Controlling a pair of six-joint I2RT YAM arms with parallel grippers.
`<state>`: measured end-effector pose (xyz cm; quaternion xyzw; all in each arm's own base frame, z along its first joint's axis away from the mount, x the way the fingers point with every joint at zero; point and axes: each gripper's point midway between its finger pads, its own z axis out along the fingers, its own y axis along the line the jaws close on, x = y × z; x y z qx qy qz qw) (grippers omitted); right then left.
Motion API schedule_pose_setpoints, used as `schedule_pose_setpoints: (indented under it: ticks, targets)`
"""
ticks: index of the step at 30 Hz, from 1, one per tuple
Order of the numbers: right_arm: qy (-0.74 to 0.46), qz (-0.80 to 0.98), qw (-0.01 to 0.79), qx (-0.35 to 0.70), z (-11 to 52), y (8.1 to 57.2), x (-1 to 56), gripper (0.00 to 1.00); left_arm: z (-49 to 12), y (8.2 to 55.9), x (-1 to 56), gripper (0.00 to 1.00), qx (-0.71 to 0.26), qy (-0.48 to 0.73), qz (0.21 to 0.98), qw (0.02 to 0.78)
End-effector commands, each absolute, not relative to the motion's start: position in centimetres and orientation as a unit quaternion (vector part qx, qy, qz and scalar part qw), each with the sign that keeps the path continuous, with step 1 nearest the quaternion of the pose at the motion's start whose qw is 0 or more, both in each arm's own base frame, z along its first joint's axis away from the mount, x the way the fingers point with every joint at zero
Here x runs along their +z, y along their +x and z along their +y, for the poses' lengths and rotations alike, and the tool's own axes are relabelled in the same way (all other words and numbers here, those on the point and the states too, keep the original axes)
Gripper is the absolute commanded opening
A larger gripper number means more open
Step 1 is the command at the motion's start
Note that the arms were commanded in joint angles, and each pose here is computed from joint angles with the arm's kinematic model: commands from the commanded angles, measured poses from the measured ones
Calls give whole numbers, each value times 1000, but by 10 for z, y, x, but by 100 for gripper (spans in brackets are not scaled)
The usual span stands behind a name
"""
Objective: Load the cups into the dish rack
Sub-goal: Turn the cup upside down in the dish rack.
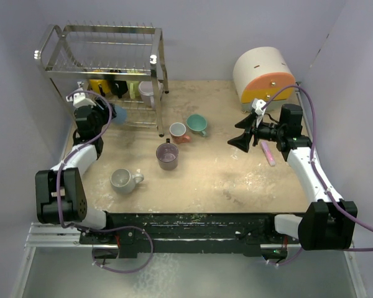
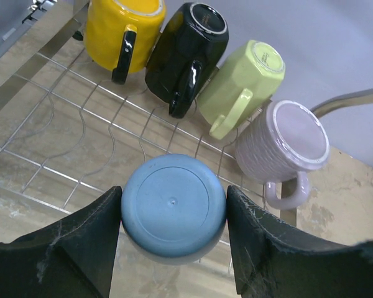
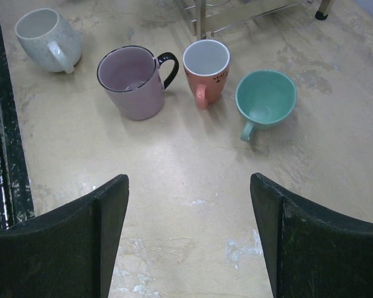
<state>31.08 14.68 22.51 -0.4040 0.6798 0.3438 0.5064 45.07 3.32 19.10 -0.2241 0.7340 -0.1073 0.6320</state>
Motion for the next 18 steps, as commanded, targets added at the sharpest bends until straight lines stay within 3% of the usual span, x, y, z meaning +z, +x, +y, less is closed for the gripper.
schedule_pose_setpoints:
  ticks: [1,18]
  targets:
    - [-413,669,522,330,145,313,236,80,50,480,237,0,-88,-214,688,688]
    - [-409,675,521,325,142,317,232,80,85,527,222,0,19,-133,705,697]
